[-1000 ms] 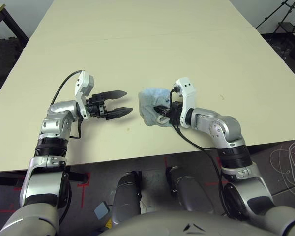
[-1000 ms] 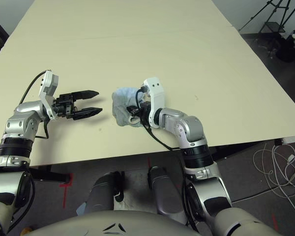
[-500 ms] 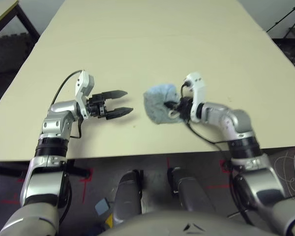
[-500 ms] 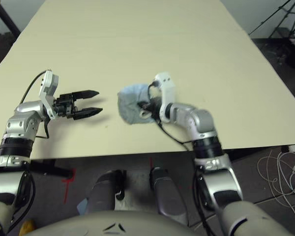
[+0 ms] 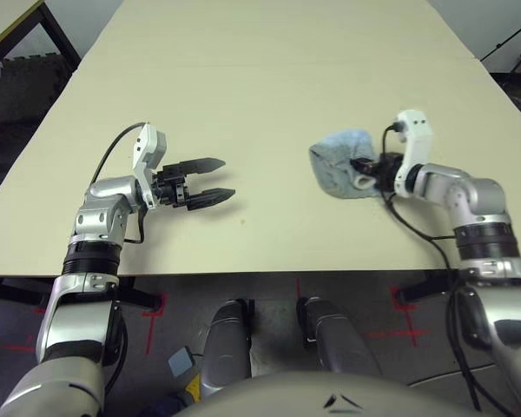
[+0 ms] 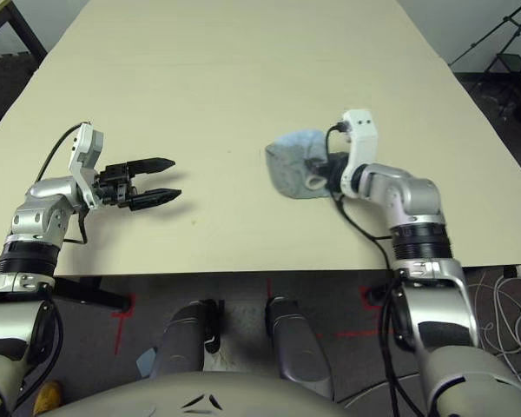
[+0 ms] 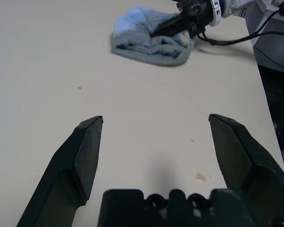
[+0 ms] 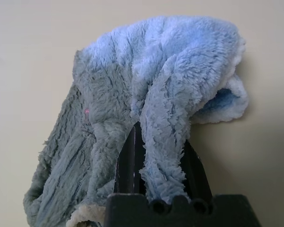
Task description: Wipe the water off the table with a rag.
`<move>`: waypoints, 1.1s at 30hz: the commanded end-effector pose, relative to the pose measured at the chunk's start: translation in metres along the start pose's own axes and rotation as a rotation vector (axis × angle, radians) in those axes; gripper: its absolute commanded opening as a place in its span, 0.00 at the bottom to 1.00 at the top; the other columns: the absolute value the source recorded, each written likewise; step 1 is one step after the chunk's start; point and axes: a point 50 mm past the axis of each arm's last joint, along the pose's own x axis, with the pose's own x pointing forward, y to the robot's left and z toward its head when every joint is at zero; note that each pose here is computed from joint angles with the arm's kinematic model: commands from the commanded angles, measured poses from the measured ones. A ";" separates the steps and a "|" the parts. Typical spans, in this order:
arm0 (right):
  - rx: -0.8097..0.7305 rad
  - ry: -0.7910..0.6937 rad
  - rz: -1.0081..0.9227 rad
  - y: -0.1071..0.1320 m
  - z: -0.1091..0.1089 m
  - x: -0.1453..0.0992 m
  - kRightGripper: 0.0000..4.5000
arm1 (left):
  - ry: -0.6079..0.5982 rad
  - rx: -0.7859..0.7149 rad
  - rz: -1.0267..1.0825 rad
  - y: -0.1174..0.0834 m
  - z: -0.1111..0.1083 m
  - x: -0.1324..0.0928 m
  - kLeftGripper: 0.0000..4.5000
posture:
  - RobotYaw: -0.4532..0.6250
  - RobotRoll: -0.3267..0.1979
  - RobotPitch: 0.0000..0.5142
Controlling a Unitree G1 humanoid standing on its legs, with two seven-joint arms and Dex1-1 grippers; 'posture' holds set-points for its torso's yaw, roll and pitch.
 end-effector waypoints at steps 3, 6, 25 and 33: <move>0.010 -0.032 -0.042 -0.018 0.007 -0.013 0.02 | 0.011 0.005 -0.007 0.002 0.000 0.002 1.00 | 0.25 0.62 0.28; 0.010 -0.016 0.011 -0.009 0.004 -0.011 0.02 | 0.009 0.007 -0.005 0.003 0.000 0.003 1.00 | 0.24 0.62 0.29; -0.056 -0.029 -0.174 -0.059 0.018 -0.037 0.02 | 0.006 0.014 0.002 0.005 0.000 0.004 1.00 | 0.24 0.62 0.29; -0.073 -0.038 -0.183 -0.058 0.016 -0.030 0.02 | 0.008 0.021 0.009 0.006 0.000 0.002 1.00 | 0.25 0.62 0.28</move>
